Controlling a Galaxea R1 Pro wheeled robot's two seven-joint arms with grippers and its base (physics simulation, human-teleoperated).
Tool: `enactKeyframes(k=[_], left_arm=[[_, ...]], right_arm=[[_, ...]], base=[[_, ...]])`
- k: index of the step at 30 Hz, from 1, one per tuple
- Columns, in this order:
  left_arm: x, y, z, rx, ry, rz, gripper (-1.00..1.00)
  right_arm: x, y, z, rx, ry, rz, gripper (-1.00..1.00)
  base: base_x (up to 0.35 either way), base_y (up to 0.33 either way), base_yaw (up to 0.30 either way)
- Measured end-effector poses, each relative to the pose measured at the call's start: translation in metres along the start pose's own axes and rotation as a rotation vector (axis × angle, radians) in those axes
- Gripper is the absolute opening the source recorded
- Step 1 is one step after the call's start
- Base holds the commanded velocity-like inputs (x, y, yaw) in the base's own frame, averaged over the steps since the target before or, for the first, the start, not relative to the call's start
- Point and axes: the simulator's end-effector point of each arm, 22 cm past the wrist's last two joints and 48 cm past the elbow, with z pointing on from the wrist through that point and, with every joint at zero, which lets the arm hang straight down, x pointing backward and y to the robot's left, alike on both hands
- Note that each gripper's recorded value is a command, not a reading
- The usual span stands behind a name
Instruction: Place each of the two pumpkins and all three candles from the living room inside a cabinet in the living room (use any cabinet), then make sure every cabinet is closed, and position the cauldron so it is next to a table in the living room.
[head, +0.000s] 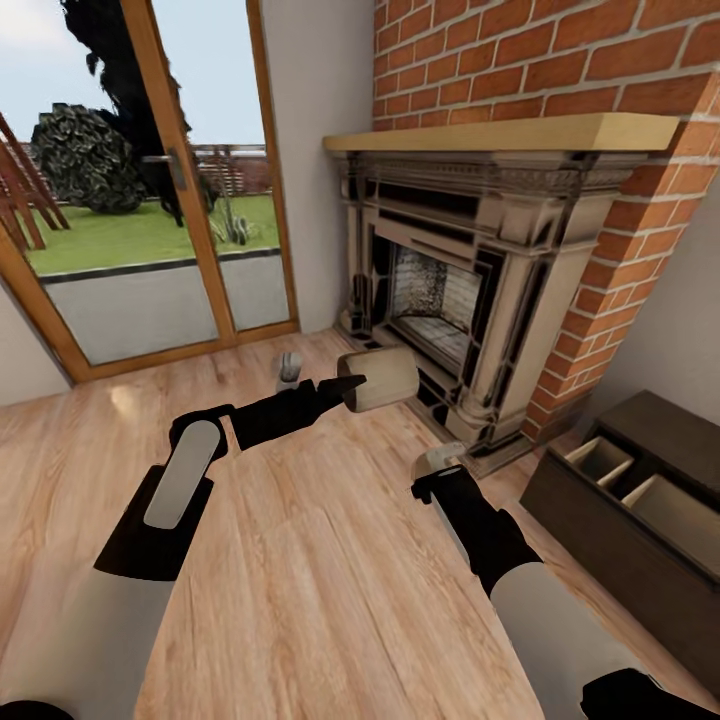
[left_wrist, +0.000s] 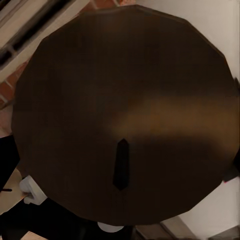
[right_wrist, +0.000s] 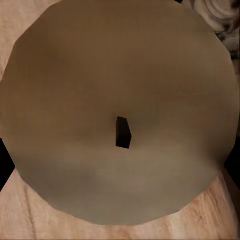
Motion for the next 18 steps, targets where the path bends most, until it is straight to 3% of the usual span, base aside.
enactKeyframes(k=[8, 18], left_arm=[[-0.0014, -0.0038, -0.0007, 0.002, -0.002, 0.006, -1.0], [-0.0034, -0.0083, -0.0021, 0.004, -0.004, 0.015, -1.0]], right_arm=[[-0.003, -0.0013, -0.0028, 0.002, -0.006, 0.001, -1.0], [-0.0067, -0.0028, -0.0065, 0.005, -0.014, 0.001, -1.0]], base=[[0.162, 0.0, -0.251], [0.019, 0.0, -0.251]])
